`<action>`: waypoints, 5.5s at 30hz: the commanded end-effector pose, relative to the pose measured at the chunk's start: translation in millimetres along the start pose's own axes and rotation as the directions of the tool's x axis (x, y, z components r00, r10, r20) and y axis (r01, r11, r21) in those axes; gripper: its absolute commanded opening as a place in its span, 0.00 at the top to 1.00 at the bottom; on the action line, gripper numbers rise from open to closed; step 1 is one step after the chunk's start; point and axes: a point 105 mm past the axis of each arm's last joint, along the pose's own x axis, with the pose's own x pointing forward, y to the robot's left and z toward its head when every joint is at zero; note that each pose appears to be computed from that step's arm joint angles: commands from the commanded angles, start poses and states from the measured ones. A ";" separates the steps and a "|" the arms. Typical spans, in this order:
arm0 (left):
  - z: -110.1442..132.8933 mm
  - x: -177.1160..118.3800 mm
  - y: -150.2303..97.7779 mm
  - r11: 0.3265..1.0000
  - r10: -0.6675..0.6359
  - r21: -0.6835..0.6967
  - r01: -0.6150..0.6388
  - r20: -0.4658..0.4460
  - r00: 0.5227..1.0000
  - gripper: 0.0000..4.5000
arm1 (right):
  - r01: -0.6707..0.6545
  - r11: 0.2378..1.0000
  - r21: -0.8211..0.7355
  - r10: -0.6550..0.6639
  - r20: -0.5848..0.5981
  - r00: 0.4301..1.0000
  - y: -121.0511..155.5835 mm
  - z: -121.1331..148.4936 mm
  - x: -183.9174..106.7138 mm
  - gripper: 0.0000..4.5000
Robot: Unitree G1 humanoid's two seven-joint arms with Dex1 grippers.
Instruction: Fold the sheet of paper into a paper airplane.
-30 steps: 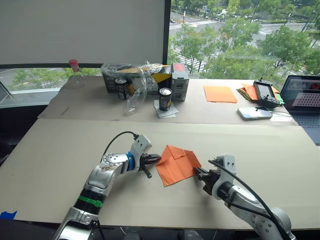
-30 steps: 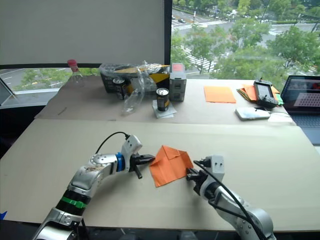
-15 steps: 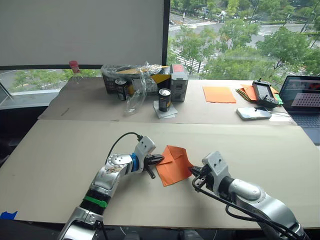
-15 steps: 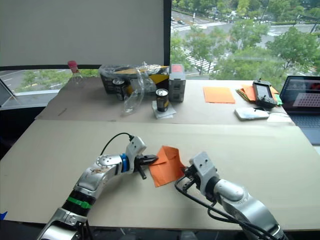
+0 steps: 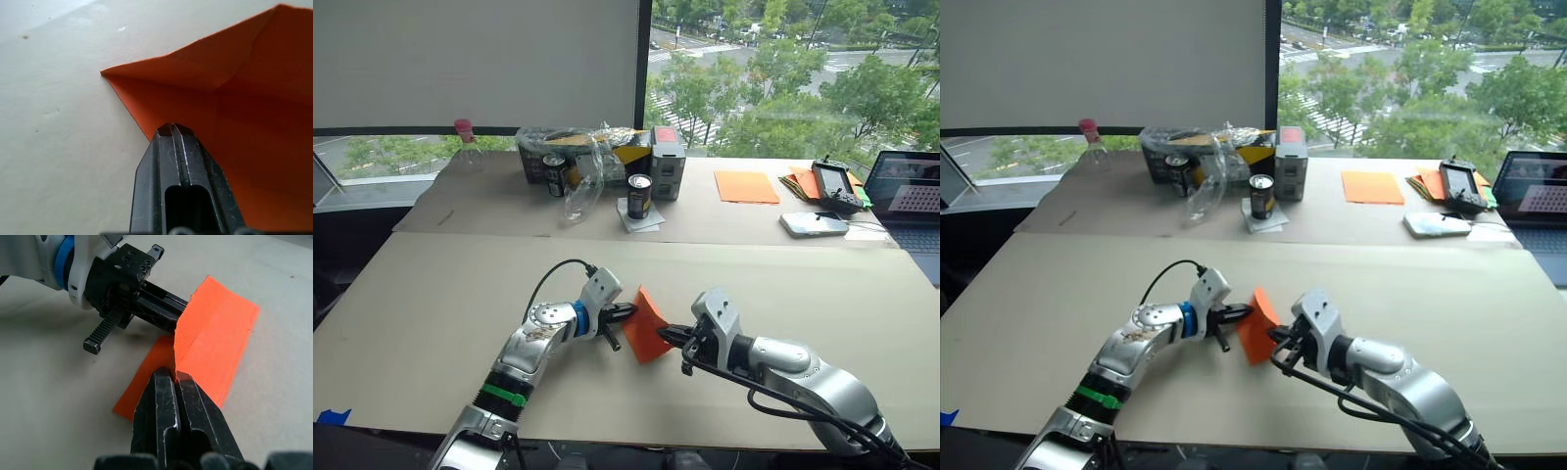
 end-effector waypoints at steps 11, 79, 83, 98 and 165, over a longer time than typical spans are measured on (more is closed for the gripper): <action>-25.3 -0.1 -5.5 0.999 0.018 -0.032 -0.021 -0.081 0.997 1.00 | -0.105 0.994 0.014 0.106 -0.136 0.985 -3.1 -16.1 13.8 0.99; 8.2 12.0 -18.0 0.999 -0.019 0.031 0.020 -0.051 0.999 1.00 | 0.112 0.984 0.140 -0.092 -0.137 0.986 -16.3 -31.9 20.5 0.99; -4.0 3.4 -12.9 0.998 0.027 -0.057 -0.031 -0.057 0.998 1.00 | 0.139 0.981 0.135 -0.118 -0.152 0.981 -18.7 -36.7 24.3 0.99; -22.5 -26.1 -20.4 0.993 -0.009 -0.118 0.001 -0.064 0.998 1.00 | 0.127 0.985 0.113 -0.118 -0.083 0.990 -18.5 -7.5 29.4 0.99; -26.1 -23.6 -8.3 0.996 0.051 -0.074 -0.058 -0.103 0.993 1.00 | 0.212 0.974 -0.083 -0.217 -0.064 0.974 -81.0 3.4 97.4 0.99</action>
